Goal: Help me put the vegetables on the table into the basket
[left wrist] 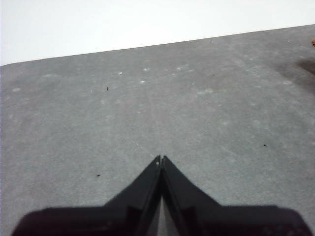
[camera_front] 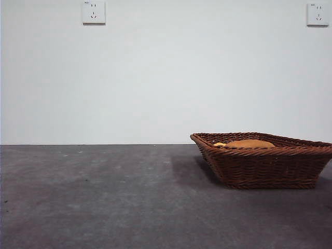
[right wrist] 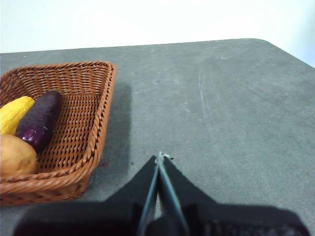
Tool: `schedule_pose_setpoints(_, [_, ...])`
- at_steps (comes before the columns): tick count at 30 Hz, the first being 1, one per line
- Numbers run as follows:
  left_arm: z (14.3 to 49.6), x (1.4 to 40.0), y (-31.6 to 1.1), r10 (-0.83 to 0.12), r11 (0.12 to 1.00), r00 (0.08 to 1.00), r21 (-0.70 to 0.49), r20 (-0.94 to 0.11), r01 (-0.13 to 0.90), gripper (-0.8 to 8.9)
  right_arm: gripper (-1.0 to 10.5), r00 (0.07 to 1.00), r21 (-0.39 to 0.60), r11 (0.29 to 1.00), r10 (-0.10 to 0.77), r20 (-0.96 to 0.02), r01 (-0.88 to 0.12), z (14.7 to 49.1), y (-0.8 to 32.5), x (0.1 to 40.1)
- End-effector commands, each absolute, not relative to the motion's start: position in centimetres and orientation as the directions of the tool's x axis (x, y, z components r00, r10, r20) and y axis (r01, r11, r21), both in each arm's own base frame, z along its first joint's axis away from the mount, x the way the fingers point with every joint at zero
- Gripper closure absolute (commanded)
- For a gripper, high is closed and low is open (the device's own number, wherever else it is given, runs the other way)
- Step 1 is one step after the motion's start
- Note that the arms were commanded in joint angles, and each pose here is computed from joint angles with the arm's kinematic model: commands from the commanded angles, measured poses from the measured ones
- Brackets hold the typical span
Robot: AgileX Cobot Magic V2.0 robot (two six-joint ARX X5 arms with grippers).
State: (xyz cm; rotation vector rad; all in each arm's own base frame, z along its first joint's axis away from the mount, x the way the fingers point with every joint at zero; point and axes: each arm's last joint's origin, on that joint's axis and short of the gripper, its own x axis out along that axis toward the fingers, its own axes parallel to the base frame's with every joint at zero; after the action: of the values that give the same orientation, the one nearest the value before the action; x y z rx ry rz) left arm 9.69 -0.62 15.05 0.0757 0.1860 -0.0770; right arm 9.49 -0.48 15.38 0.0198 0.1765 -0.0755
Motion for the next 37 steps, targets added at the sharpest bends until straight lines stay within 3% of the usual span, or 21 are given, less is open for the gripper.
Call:
schedule_pose_setpoints(1, [14.74,9.75,-0.58,-0.064,0.994,0.979,0.079,-0.192,0.08,8.17,9.5,0.981,0.019,0.997,-0.074,-0.178,0.079,15.07,-0.49,9.54])
schedule_pose_setpoints(37, [14.5,9.88,-0.59,-0.063,0.993,0.973,0.078,-0.222,0.083,8.17,9.5,0.98,0.017,0.996,-0.084,-0.178,0.088,15.07,-0.53,9.54])
